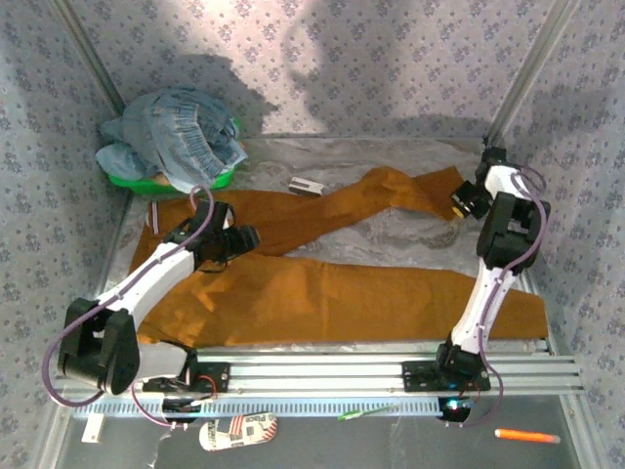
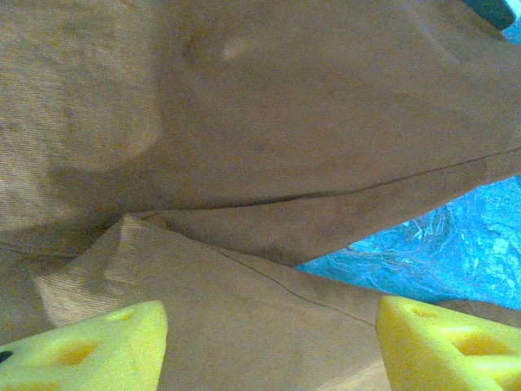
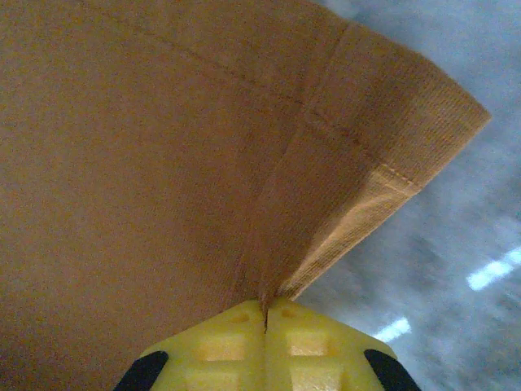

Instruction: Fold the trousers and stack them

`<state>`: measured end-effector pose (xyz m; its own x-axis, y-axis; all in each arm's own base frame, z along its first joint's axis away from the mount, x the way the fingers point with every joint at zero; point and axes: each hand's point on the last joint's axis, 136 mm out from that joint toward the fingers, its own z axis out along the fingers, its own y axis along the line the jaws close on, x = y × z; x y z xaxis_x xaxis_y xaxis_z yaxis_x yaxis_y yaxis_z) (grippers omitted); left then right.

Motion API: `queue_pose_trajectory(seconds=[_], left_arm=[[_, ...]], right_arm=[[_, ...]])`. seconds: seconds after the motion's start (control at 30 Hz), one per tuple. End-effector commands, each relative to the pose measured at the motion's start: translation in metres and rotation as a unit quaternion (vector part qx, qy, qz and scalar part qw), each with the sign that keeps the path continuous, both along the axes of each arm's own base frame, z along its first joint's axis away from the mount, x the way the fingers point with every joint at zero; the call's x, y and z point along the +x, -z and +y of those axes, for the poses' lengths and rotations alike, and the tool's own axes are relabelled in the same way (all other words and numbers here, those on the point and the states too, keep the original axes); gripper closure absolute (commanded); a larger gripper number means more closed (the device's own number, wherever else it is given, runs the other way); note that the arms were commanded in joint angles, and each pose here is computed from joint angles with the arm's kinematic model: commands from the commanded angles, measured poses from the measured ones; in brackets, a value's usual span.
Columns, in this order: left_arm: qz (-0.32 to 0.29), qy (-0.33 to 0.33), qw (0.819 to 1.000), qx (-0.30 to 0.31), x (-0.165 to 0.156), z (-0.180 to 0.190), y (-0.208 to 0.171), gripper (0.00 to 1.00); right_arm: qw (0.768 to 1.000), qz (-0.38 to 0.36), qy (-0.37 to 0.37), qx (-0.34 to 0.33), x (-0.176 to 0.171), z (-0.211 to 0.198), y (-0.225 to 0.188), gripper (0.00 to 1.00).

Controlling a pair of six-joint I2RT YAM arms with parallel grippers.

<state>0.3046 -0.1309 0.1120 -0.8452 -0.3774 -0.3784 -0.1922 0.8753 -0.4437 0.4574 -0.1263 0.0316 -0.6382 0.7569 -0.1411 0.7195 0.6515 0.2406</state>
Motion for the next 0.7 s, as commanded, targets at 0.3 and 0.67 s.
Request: queue_pose_trajectory(seconds=[0.3,0.67], left_arm=[[-0.038,0.014,0.999,-0.012,-0.001,0.005,-0.035,0.37],[-0.036,0.029,0.998,-0.030,0.003,-0.021,-0.037,0.36]], right_arm=[[0.980,-0.035,0.193,-0.025,-0.110,-0.081,-0.036,1.00],[0.983,-0.044,0.170,-0.058,-0.128,-0.053,-0.060,0.47]])
